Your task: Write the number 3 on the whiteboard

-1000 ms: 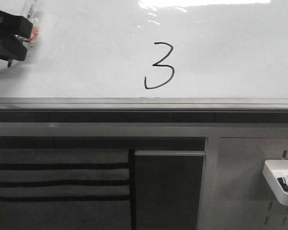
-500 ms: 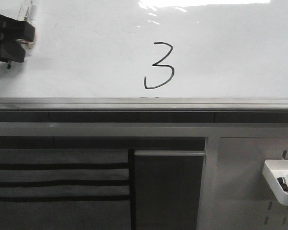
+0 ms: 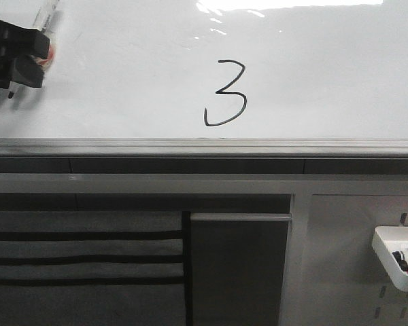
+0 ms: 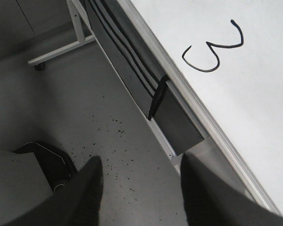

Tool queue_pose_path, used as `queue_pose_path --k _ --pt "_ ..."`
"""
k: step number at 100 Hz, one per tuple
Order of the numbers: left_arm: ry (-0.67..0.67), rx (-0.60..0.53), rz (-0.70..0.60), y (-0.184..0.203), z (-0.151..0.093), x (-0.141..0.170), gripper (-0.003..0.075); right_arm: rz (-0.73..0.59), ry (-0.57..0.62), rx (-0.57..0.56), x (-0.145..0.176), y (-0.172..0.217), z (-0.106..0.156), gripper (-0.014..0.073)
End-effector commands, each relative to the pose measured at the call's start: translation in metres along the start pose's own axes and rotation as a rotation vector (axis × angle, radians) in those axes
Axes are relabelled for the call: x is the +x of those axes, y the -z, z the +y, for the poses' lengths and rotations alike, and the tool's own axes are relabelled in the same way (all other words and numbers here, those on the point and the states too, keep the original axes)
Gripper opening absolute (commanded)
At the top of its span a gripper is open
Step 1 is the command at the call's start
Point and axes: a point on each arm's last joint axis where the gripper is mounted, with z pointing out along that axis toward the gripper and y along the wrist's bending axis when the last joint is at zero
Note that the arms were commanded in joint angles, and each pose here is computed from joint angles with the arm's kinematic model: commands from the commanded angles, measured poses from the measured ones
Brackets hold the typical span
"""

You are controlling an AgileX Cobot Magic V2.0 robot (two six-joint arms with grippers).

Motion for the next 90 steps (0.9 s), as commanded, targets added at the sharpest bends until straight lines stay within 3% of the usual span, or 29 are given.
queue_pose_path --k 1,19,40,48,64,71,90 --pt "-0.020 -0.023 -0.098 0.010 0.001 -0.020 0.0335 -0.061 0.013 0.055 -0.009 0.017 0.000 0.0332" --pt "-0.135 0.042 -0.123 0.043 -0.005 -0.031 0.0335 -0.002 -0.100 0.168 0.003 0.039 0.005 0.0330" --pt "-0.327 0.159 -0.131 0.117 -0.016 -0.037 0.0335 0.115 -0.522 0.465 0.035 0.080 0.010 0.0329" --pt "-0.379 0.203 -0.132 0.152 -0.020 -0.033 0.0335 0.063 -0.629 0.515 0.043 0.093 0.019 0.0328" --pt "-0.366 0.215 -0.156 0.206 -0.019 -0.018 0.0324 -0.147 -0.645 0.556 0.059 0.103 0.038 0.0323" --pt "-0.318 0.174 -0.190 0.222 -0.015 -0.012 0.0287 -0.237 -0.652 0.570 0.069 0.104 0.046 0.0269" --pt "-0.264 0.118 -0.229 0.235 -0.008 0.013 0.0088 -0.390 -0.610 0.594 0.092 0.099 0.062 -0.0038"
